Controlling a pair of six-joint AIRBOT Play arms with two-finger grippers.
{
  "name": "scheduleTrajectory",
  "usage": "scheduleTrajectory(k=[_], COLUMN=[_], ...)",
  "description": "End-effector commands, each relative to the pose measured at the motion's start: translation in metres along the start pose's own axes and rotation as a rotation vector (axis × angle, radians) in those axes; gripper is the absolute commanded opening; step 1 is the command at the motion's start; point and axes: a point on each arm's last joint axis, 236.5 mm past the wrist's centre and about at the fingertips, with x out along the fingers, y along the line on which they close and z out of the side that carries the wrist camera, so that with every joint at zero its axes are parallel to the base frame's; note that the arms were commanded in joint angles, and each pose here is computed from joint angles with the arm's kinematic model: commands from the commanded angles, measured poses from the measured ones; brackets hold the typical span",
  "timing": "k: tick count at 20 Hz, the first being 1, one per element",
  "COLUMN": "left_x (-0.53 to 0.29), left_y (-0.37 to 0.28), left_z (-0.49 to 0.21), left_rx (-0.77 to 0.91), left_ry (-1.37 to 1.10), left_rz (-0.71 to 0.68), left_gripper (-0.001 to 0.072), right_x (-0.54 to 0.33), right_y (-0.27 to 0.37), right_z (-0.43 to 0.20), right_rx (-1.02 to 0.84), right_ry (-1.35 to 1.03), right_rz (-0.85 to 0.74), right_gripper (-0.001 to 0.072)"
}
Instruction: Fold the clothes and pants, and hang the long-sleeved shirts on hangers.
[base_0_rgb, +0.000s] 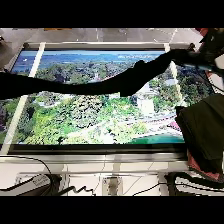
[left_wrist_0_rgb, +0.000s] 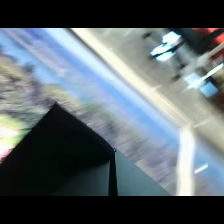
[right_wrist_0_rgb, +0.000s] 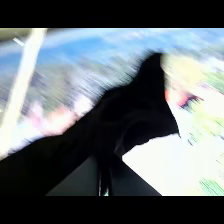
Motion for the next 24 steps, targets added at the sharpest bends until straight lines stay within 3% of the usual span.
scheduleTrajectory(k=[1, 5, 9, 15, 22, 23, 24], left_x=[-0.020, -0.056, -0.083, -0.124, -0.155, -0.154, -0.150], left_y=[0.045, 0.137, 0.176, 0.209, 0.236, 0.239, 0.242], left_z=[-0.049, -0.155, -0.227, -0.236, -0.267, -0.266, -0.261], left_rx=[0.239, 0.245, 0.196, 0.104, 0.065, 0.068, 0.084], left_ry=[0.267, 0.639, 0.815, 0.861, 0.938, 0.926, 0.894], left_rz=[0.191, 0.458, 0.523, 0.643, 0.711, 0.715, 0.721], left_gripper=[0.0005, 0.0005, 0.0005, 0.0005, 0.0007, 0.0008, 0.0023], right_x=[-0.037, -0.055, -0.084, -0.136, -0.154, -0.152, -0.147], right_y=[-0.052, -0.058, -0.054, -0.048, -0.046, -0.048, -0.049], right_z=[-0.068, -0.132, -0.221, -0.357, -0.411, -0.409, -0.403], right_rx=[-0.038, -0.015, 0.092, 0.256, 0.357, 0.349, 0.319], right_ry=[0.347, 0.477, 0.507, 0.636, 0.714, 0.702, 0.674], right_rz=[-0.182, -0.210, -0.228, -0.277, -0.314, -0.312, -0.302], right_gripper=[0.0017, 0.0018, 0.0018, 0.0019, 0.0025, 0.0158, 0.0410])
